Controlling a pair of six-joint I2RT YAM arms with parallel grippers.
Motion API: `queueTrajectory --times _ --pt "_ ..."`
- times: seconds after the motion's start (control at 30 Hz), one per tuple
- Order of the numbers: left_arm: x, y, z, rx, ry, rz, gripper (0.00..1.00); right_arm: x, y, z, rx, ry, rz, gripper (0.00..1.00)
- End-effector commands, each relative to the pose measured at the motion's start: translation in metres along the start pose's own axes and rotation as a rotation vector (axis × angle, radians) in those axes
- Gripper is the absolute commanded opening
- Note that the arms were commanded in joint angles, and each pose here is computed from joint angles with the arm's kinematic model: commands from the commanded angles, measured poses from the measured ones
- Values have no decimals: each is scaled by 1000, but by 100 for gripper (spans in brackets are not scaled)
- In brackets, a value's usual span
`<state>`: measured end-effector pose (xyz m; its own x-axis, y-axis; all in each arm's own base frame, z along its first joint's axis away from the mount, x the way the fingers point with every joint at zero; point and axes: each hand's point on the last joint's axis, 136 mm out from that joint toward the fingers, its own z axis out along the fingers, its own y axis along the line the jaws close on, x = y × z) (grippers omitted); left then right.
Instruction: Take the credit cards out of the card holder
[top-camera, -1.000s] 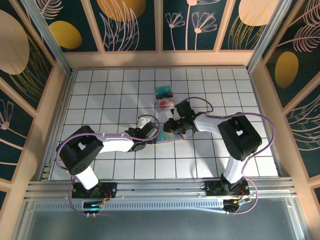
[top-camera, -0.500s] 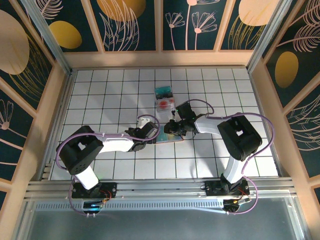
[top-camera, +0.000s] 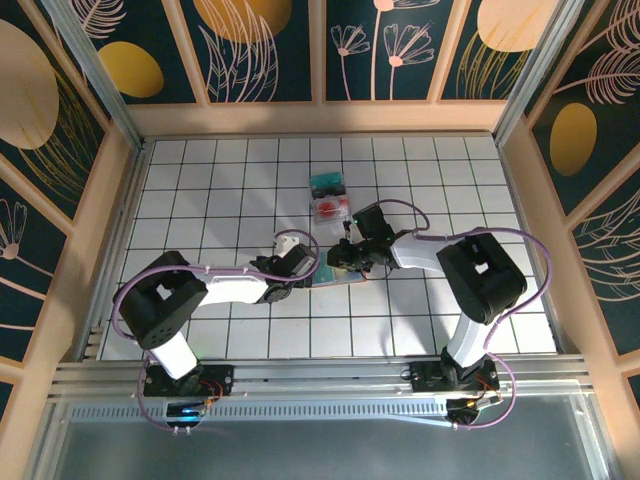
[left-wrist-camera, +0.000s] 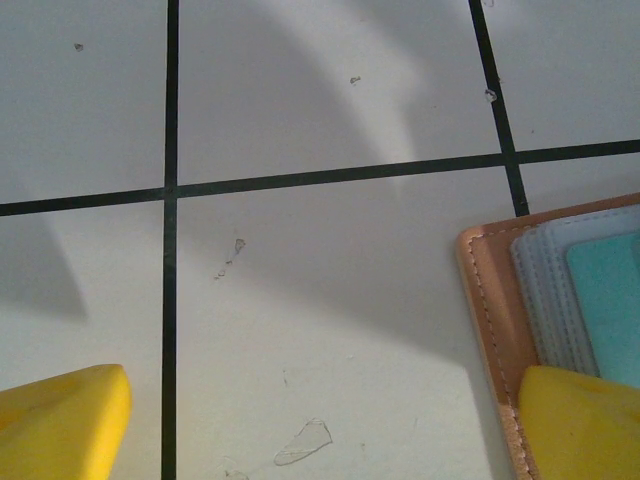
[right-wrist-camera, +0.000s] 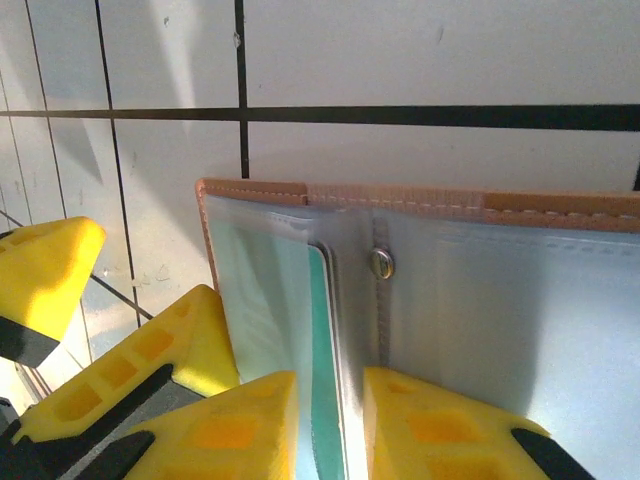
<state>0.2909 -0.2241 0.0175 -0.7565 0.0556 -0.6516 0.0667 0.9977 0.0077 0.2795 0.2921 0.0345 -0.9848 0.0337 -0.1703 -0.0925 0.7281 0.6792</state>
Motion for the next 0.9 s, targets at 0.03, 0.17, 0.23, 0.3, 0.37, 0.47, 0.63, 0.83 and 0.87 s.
queueTrajectory --times 0.03,0.17,0.23,0.3,0.37,0.47,0.63,0.83,0.87 --pt "31 13 9 -46 100 50 99 0 12 -5 -58 -1 -1 24" --pt "31 12 9 -42 100 45 99 0 13 -8 -61 -5 -2 24" --pt "30 12 9 -43 99 44 99 0 14 -10 -60 -5 -5 24" --pt "29 12 9 -42 98 44 99 0 14 -10 -59 -4 -5 24" --pt "29 12 9 -44 98 44 99 0 14 -11 -57 -2 -4 24" --pt "29 11 9 -44 101 45 99 2 11 -11 -46 2 -2 24" --pt "29 11 9 -45 101 44 99 2 8 -14 -22 -4 -3 24" --pt "30 11 9 -45 103 42 99 3 7 -15 -14 -6 -1 24" --pt "29 12 9 -48 101 39 99 3 7 -15 -15 -8 -1 24"
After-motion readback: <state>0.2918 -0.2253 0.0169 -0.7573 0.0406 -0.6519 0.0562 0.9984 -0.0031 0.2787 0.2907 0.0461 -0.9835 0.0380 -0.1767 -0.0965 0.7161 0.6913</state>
